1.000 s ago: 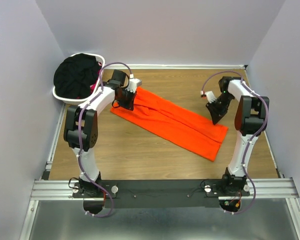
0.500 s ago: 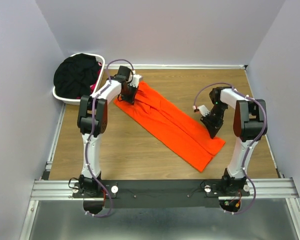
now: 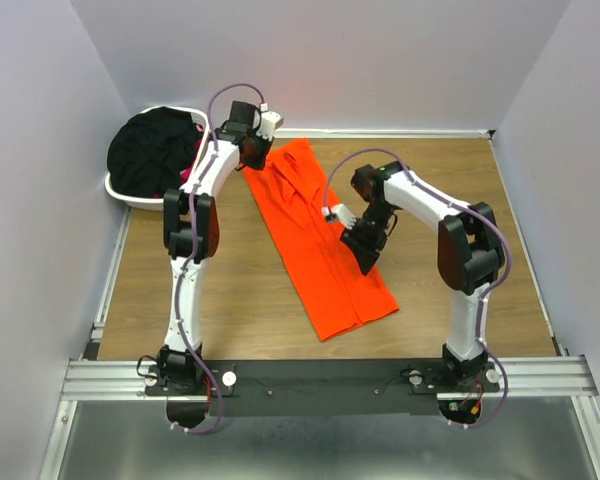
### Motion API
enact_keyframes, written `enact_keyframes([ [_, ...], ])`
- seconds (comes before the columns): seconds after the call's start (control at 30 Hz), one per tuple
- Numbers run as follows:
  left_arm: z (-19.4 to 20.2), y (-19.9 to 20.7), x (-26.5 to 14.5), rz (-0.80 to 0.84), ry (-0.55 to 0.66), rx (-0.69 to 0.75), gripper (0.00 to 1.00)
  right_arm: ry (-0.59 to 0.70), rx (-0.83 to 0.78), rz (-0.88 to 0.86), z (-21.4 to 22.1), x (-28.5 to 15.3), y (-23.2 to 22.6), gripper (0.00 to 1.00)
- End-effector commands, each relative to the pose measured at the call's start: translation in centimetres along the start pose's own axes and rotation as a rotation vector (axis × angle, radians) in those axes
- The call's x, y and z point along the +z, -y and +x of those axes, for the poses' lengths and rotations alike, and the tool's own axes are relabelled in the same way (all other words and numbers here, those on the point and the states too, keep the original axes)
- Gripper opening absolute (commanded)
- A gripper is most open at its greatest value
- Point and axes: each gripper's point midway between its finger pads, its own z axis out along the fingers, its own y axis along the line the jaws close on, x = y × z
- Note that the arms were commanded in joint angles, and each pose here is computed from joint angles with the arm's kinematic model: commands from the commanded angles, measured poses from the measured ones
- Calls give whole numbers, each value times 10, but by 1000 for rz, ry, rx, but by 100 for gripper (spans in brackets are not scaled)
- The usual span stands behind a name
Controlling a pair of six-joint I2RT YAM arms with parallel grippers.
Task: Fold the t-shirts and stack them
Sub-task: Fold the tshirt
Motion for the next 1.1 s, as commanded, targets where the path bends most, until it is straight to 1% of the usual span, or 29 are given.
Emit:
enact_keyframes([
  [0.0, -75, 16, -90, 3, 221, 59, 10, 41, 23, 17, -8, -27, -3, 52],
  [0.03, -79, 20, -106, 8, 234, 55, 10, 29, 21, 21, -7, -25, 0, 51],
  [0.07, -76, 25, -110, 27, 228, 48, 11, 23, 26, 20, -7, -23, 2, 51],
  [0.1, -60, 33, -106, 64, 193, 22, 12, 24, 26, 21, -8, -19, 6, 50],
  [0.23, -20, 55, -99, 142, 87, -30, 12, -4, 41, 43, -6, 2, 23, 48],
  [0.27, -5, 62, -96, 179, 51, -34, 16, -20, 45, 44, -2, 10, 27, 46],
  [0.3, 2, 65, -95, 192, 38, -38, 19, -12, 43, 51, -4, 11, 29, 46],
  [0.37, 7, 70, -98, 207, 40, -35, 26, -54, 57, 41, 6, 25, 29, 45],
  [0.4, 13, 73, -96, 225, 32, -41, 32, -61, 54, 45, 7, 30, 30, 44],
  [0.43, 14, 75, -97, 228, 31, -43, 33, -75, 55, 49, 11, 35, 30, 44],
  [0.57, 31, 78, -89, 235, -27, -66, 33, -129, 48, 22, 23, 64, 12, 42],
  [0.67, 43, 83, -78, 236, -63, -62, 33, -154, 28, -8, 22, 81, -6, 42],
  [0.77, 54, 88, -63, 233, -101, -57, 32, -151, 11, -67, 12, 98, -30, 42],
  [0.8, 55, 92, -58, 232, -113, -53, 32, -131, 7, -105, 3, 102, -39, 42],
  [0.83, 58, 93, -53, 232, -123, -53, 32, -133, 5, -104, 0, 103, -41, 42],
  [0.87, 67, 96, -43, 239, -152, -55, 32, -102, 20, -144, -8, 103, -49, 43],
  [0.9, 67, 98, -38, 240, -156, -47, 32, -94, 25, -157, -13, 101, -53, 44],
  [0.97, 81, 102, -24, 246, -198, -48, 31, -42, -3, -155, -30, 88, -58, 51],
  [1.0, 81, 103, -20, 250, -199, -46, 31, -27, -9, -155, -34, 81, -60, 53],
  [1.07, 90, 106, -8, 258, -225, -50, 31, 50, -60, -145, -54, 58, -69, 61],
])
